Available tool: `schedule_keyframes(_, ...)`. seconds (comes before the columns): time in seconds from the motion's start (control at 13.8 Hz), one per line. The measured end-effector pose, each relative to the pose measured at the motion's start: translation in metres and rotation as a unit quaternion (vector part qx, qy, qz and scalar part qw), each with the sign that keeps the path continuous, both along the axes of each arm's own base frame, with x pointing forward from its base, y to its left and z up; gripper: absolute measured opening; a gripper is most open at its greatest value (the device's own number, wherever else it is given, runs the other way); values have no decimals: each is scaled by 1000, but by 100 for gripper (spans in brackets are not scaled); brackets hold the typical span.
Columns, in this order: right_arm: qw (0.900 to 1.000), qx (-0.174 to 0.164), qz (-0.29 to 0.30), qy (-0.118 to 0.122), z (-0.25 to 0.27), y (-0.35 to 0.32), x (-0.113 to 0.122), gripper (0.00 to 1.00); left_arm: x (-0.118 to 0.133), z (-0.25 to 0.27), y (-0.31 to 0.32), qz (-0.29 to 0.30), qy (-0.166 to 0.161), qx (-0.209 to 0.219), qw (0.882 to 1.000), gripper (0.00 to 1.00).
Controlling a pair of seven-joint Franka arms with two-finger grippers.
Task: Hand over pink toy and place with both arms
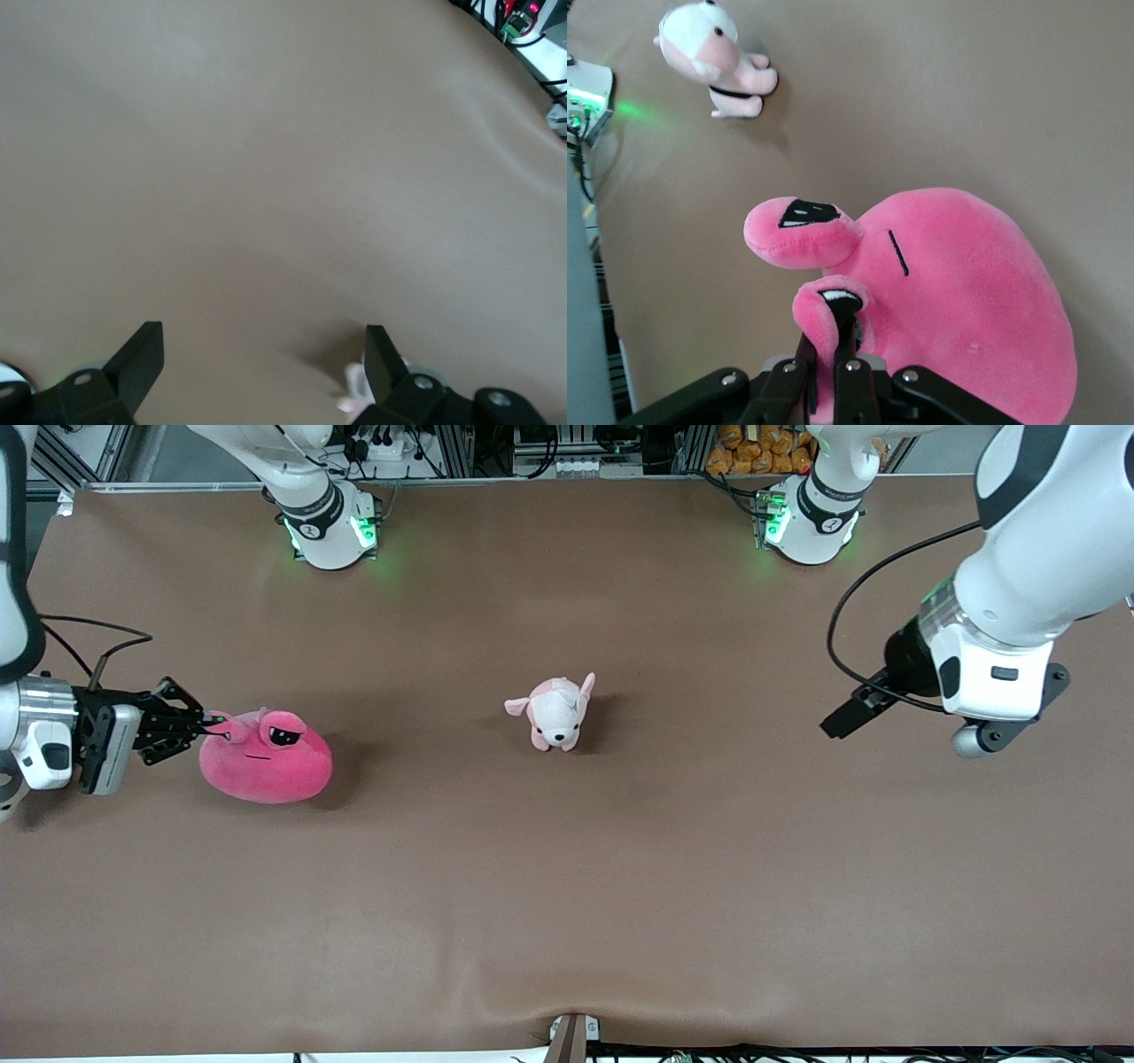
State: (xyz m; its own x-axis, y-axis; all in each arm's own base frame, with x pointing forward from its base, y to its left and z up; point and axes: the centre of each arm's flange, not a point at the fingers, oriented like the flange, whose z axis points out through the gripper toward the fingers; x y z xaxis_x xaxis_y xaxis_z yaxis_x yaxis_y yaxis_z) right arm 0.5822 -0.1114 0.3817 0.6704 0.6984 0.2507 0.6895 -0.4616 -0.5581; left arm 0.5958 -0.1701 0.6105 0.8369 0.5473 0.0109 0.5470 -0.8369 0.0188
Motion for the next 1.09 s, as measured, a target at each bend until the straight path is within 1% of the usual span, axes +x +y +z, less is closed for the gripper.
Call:
schedule_keyframes(0.15,1000,18,0,14,-31,-28,-6,10,-5,13,17,-51,-9,32,998,100)
schedule_keyframes(0.29,999,32,6,18,-54,-43,-10,10,-9,24,38,-83,-5,41,996,100)
schedule_keyframes(0.44,999,41,14,18,-69,-48,-11,10,-15,37,63,-114,-4,42,993,100)
schedule_keyframes(0.65,999,46,25,8,-73,-53,-7,9,-37,57,92,-187,7,50,981,100)
schedule_keyframes(0.73,998,48,31,2,-74,-55,-6,15,-49,59,97,-203,12,46,978,100)
schedule_keyframes(0.8,998,49,35,-3,-76,-57,-3,24,-61,60,106,-211,16,40,976,100)
schedule_keyframes(0.87,998,50,40,-8,-77,-59,-1,36,-74,60,119,-213,20,33,976,100)
schedule_keyframes(0.94,998,49,43,-14,-77,-61,2,45,-87,61,131,-212,22,28,977,100)
schedule_keyframes(1.09,998,39,51,-29,-66,-65,11,70,-109,61,142,-210,25,24,977,100)
